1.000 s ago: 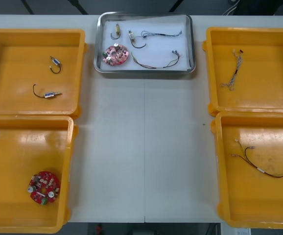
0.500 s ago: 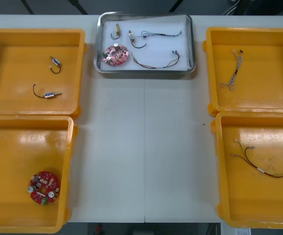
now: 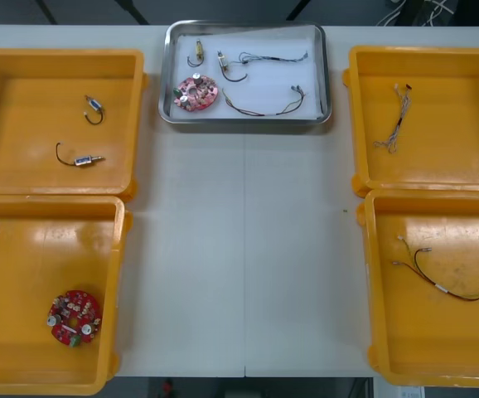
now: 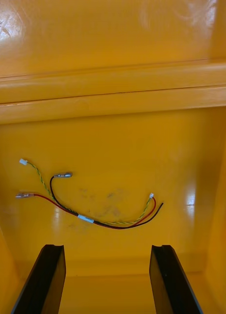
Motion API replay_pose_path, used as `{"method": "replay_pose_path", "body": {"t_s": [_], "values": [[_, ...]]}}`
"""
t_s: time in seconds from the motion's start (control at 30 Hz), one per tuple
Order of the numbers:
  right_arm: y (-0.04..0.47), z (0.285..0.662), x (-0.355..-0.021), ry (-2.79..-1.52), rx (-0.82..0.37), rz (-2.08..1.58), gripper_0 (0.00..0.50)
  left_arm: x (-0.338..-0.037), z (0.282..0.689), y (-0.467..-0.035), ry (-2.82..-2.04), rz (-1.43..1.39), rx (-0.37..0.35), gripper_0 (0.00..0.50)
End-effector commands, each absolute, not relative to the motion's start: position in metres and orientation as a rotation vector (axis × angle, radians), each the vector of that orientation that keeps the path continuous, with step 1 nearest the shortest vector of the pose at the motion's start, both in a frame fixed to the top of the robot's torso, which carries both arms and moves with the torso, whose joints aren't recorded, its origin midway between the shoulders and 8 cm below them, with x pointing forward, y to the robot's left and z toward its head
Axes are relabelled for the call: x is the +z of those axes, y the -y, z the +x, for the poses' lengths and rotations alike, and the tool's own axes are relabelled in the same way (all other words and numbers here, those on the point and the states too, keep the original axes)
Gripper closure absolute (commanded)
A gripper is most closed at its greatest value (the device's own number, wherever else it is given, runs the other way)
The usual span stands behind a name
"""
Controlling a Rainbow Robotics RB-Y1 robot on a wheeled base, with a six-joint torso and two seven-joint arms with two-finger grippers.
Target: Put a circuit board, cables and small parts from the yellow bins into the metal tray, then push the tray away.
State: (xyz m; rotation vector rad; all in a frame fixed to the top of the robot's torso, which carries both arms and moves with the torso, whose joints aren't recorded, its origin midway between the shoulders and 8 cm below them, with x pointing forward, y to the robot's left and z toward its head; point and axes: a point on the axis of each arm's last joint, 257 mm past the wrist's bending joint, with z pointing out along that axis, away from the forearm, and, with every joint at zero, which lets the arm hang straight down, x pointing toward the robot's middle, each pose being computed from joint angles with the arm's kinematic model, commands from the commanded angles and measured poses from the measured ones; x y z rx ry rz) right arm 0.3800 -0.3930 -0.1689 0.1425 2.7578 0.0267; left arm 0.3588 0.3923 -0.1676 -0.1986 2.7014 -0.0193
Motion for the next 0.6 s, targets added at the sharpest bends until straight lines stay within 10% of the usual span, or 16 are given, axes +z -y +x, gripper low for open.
{"method": "replay_pose_path", "body": {"t_s": [0.03, 0.6], "values": [[0.3943, 0.377, -0.1678, -2.759, 0.026, 0.103, 0.0, -0.1484, 0.3641, -0.4026, -2.665, -0.233, 0.019, 0.0], [0.3943, 0.377, -0.1678, -2.759, 0.026, 0.103, 0.0, -0.1484, 0.3641, -0.4026, -2.665, -0.233, 0.019, 0.0]]}}
